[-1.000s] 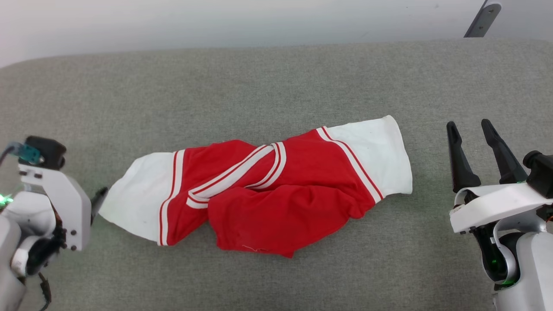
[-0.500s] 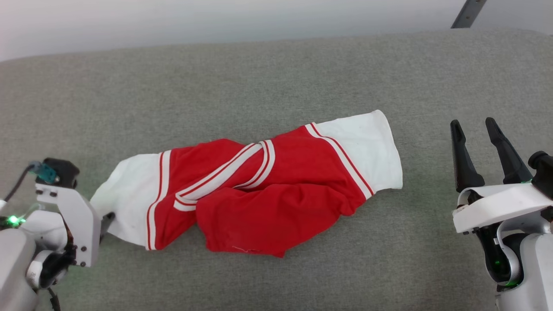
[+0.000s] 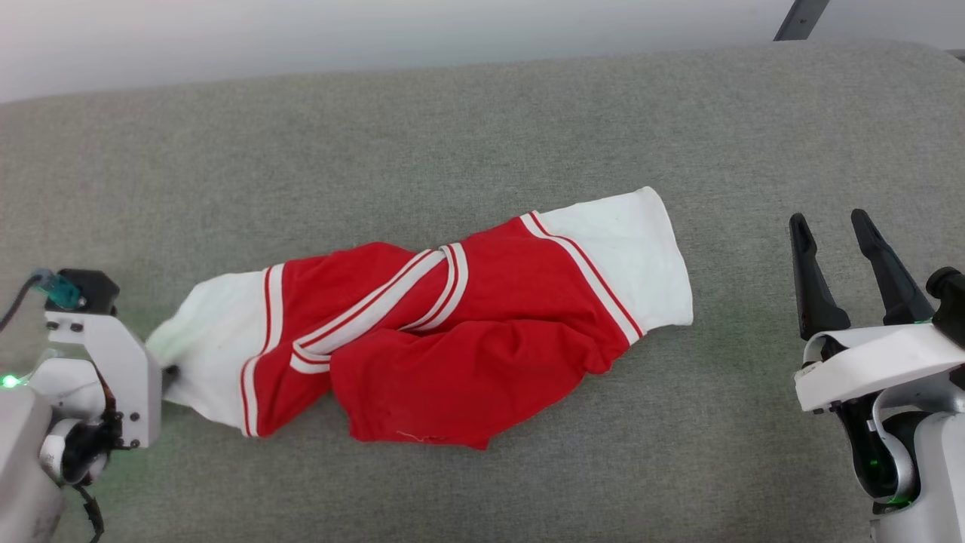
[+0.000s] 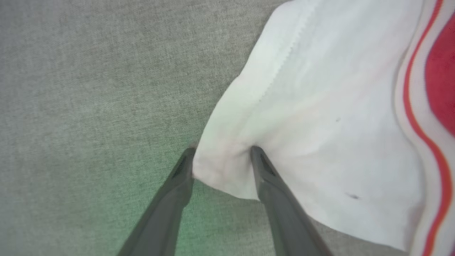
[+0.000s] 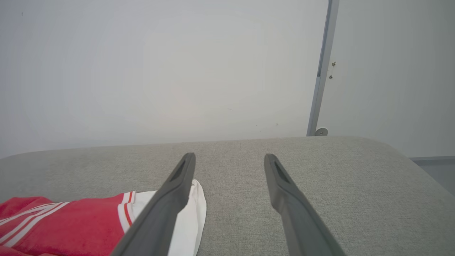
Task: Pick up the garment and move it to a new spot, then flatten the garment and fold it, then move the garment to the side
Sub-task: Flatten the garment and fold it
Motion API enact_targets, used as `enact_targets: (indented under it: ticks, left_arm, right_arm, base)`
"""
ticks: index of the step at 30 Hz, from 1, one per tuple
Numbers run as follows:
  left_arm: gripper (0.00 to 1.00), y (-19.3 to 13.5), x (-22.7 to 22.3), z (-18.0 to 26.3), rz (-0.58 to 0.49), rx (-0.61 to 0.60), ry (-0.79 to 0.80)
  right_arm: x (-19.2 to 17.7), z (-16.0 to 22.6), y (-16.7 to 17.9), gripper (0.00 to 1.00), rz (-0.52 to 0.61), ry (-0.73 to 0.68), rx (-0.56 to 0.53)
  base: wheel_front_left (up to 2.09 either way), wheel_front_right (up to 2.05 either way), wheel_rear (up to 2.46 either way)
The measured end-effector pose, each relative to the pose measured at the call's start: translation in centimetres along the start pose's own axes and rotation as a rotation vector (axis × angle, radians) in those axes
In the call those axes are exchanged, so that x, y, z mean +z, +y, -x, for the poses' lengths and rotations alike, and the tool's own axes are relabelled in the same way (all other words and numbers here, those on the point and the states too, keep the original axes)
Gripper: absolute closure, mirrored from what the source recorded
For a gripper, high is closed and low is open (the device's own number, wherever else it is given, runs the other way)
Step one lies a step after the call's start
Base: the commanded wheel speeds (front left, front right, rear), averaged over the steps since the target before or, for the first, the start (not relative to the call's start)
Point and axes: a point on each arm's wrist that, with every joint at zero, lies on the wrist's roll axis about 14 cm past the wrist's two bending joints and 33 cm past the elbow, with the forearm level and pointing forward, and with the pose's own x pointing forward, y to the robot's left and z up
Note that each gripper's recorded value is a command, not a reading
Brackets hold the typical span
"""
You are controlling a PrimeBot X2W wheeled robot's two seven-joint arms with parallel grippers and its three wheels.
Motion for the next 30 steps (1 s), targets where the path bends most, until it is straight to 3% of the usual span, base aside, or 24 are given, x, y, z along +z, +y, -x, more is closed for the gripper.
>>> enact_targets:
  ticks: [6,16,21,22,24,25,30]
  left_arm:
    - [1.0,1.2,0.8,0.0,0.007,0.045,-0.045]
    - [1.0,4.0,6.2,0.6,-0.005,0.144,-0.226]
    - [0.98,4.0,5.9,-0.3,-0.006,0.143,-0.214]
    - [0.71,3.7,5.7,-0.6,-0.002,0.133,-0.204]
    - [0.04,3.2,5.0,-0.9,-0.012,0.114,-0.183]
    - [0.0,3.0,4.8,-0.9,-0.007,0.106,-0.176]
    - [0.0,2.6,4.7,-0.3,-0.044,0.083,-0.183]
  right_arm:
    - [-0.2,-0.2,0.1,0.0,0.002,0.008,0.002]
    - [-0.9,-0.8,0.6,0.0,0.004,0.026,0.017]
    - [-1.4,-0.9,0.4,0.0,0.007,0.038,0.014]
    - [-1.4,-0.9,0.4,0.0,0.007,0.039,0.013]
    - [-1.4,-0.8,0.3,0.0,0.007,0.039,0.011]
    - [-1.4,-0.8,0.3,0.0,0.007,0.036,0.011]
    - [-1.0,-0.6,0.2,0.0,0.005,0.027,0.006]
  base:
    - [0.0,0.0,0.0]
    - [0.0,0.0,0.0]
    - [0.0,0.0,0.0]
    - [0.0,0.0,0.0]
    - [0.0,0.0,0.0]
    - [0.0,0.0,0.0]
    - [0.0,0.0,0.0]
